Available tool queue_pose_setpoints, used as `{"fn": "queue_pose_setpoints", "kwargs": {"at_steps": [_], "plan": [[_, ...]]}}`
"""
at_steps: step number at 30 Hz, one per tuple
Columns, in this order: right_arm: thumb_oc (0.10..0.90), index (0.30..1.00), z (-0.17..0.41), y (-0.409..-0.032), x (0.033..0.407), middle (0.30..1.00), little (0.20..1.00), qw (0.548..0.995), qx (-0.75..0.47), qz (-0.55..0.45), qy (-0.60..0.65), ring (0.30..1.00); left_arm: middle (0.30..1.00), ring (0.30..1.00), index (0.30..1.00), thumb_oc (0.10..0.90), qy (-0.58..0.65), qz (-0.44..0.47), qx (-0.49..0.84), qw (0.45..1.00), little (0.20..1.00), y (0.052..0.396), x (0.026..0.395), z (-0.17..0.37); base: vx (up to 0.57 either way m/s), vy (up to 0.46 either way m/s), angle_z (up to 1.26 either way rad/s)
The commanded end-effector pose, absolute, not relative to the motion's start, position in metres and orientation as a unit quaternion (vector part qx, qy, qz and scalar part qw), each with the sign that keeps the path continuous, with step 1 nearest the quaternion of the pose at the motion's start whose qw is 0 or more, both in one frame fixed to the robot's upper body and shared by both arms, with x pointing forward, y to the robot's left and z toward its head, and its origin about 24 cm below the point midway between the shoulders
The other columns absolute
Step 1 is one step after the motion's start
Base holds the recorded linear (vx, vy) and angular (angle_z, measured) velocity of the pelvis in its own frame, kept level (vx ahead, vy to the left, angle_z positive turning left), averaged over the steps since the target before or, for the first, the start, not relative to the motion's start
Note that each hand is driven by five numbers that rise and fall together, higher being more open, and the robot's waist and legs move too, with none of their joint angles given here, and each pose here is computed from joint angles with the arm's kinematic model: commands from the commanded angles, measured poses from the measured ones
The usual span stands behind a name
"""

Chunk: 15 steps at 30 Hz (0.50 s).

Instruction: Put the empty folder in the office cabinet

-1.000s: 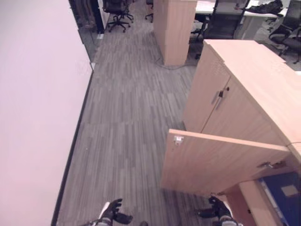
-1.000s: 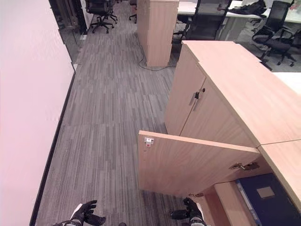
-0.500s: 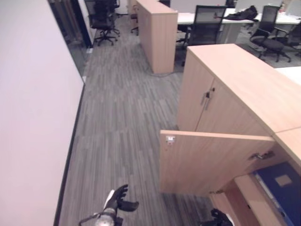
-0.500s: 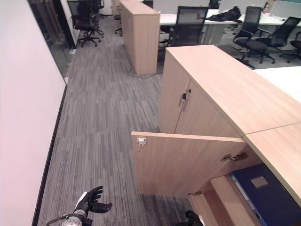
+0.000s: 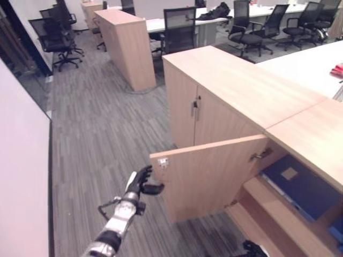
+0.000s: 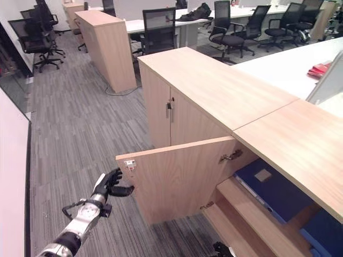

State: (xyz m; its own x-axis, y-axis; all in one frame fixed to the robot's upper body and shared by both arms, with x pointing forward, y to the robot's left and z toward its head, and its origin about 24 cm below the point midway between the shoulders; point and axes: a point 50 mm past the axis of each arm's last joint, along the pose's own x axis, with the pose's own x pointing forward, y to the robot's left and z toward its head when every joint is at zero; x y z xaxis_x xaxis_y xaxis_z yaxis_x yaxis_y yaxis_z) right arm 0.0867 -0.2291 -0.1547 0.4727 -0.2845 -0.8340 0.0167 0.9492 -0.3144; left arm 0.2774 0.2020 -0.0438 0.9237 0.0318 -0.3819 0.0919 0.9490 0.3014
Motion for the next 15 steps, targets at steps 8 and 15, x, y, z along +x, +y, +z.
{"fn": "queue_pose_setpoints", "kwargs": {"at_steps": [8,15], "plan": [[0.800,0.900,-0.149,-0.241,0.104,0.900,0.900,0.856,-0.168,-0.067,0.485,0.900,0.900,0.900,0.900,0.800,0.073,0.011,0.186,0.980,0.900,0.211,0.343,0.030,0.03,0.001,-0.09],[0.800,0.900,-0.151,-0.238,0.099,0.900,0.900,0.852,-0.169,-0.057,0.492,0.900,0.900,0.900,0.900,0.800,0.062,0.010,0.205,0.977,0.900,0.209,0.352,0.041,0.03,-0.003,-0.06]]}}
